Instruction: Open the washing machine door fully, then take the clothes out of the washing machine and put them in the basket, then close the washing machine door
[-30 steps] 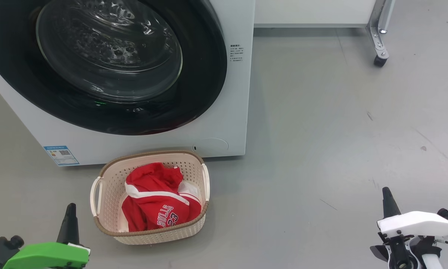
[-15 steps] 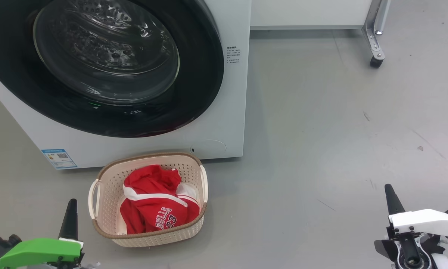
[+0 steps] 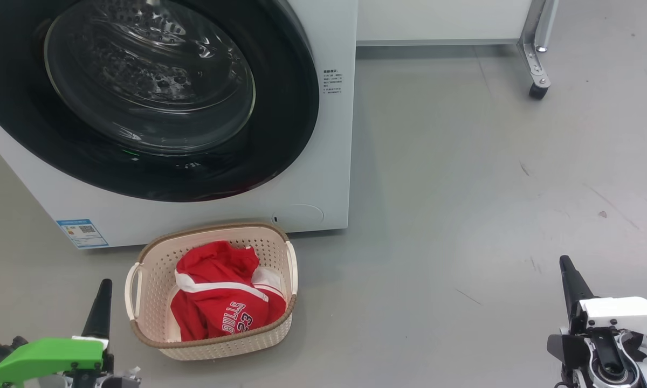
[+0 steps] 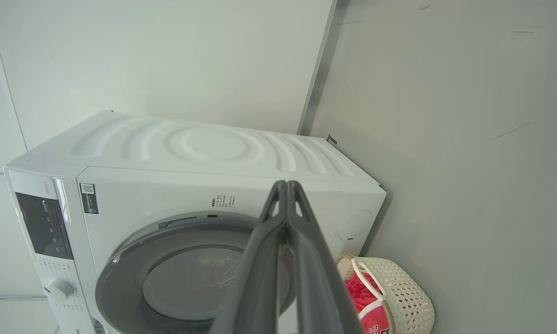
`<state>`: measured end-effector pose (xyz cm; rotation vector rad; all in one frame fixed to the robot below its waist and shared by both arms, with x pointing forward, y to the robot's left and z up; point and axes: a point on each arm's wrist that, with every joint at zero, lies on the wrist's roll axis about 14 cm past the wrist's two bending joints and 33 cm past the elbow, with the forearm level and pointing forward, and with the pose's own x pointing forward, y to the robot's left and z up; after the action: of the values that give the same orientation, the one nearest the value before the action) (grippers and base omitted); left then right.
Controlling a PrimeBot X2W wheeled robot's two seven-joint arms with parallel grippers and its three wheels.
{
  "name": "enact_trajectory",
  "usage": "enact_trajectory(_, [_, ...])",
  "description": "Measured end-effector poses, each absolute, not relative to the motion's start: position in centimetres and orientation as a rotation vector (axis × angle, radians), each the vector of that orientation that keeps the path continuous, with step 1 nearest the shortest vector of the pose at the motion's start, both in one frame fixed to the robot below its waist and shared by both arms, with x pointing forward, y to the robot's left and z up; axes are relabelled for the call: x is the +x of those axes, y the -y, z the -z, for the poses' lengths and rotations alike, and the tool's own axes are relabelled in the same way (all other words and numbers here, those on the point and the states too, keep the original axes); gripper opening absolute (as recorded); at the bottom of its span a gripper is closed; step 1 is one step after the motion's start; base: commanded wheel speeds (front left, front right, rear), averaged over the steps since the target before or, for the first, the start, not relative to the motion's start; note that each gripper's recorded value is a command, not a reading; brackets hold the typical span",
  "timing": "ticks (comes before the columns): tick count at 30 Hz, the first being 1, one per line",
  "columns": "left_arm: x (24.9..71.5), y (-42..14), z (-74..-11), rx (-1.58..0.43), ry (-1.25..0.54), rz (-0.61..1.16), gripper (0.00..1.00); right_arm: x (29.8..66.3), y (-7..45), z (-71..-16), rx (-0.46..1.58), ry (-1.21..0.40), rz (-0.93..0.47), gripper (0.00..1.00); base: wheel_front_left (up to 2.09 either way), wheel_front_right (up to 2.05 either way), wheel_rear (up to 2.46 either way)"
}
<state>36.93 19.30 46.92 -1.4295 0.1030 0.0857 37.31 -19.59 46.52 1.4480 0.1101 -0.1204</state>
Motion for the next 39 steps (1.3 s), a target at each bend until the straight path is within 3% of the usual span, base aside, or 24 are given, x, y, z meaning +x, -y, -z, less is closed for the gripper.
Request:
enact_trajectory(11, [37.52,-18.91,-47.87,-1.57,-0.088,-0.05,0.0,37.25,20.37,-47.29,1.582,-0.066,0.107,0.0,0.0,0.0,0.0])
enact_trajectory(39, [37.63,-18.89,-48.01,-1.571,-0.085,-0.046,0.0,37.35,20.42,-47.56,1.585,-0.055,0.099,0.0,0.0,0.0,0.0])
